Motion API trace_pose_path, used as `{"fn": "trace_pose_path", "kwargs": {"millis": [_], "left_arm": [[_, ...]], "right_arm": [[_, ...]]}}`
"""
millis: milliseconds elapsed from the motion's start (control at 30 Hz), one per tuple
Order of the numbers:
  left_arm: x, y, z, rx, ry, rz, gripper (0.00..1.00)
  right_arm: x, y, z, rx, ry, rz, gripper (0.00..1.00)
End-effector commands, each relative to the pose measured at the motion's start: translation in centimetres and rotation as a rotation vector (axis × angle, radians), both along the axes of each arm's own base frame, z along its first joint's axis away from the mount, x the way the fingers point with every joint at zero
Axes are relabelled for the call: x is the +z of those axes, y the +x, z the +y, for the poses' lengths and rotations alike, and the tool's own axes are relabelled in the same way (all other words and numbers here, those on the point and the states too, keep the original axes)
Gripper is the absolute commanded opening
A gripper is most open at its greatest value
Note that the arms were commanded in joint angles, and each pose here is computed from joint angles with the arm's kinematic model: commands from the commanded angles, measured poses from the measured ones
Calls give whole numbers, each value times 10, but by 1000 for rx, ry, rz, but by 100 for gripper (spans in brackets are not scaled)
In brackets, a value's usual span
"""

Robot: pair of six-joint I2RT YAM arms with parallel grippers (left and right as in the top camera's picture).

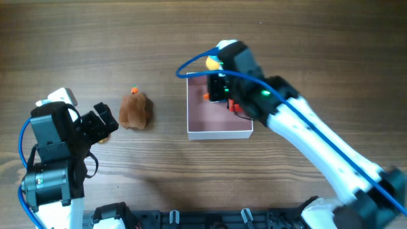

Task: Pack container
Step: 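Place the duck into the box with the right gripper and withdraw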

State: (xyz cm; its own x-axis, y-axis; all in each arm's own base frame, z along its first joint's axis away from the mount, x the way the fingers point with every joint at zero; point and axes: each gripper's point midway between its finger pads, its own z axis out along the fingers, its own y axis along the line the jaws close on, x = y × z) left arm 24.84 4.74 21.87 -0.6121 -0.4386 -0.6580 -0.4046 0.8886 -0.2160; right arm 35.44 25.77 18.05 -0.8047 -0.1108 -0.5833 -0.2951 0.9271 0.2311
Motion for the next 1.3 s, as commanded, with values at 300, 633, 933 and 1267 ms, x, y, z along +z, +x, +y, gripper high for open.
{"fn": "trace_pose_path", "kwargs": {"millis": [300, 633, 933, 1267], "left_arm": [[9, 2, -2, 3, -22, -30, 100], [9, 2, -2, 2, -22, -30, 100], [9, 2, -2, 2, -22, -30, 100], [9, 2, -3, 0, -25, -27, 100]], "right_arm": [[-125, 1, 40, 40, -44, 230, 27], [-127, 7, 45, 46, -34, 208, 73], [-129, 0, 40, 66, -64, 228, 61], [-92, -15, 26, 55, -69, 226, 30]]}}
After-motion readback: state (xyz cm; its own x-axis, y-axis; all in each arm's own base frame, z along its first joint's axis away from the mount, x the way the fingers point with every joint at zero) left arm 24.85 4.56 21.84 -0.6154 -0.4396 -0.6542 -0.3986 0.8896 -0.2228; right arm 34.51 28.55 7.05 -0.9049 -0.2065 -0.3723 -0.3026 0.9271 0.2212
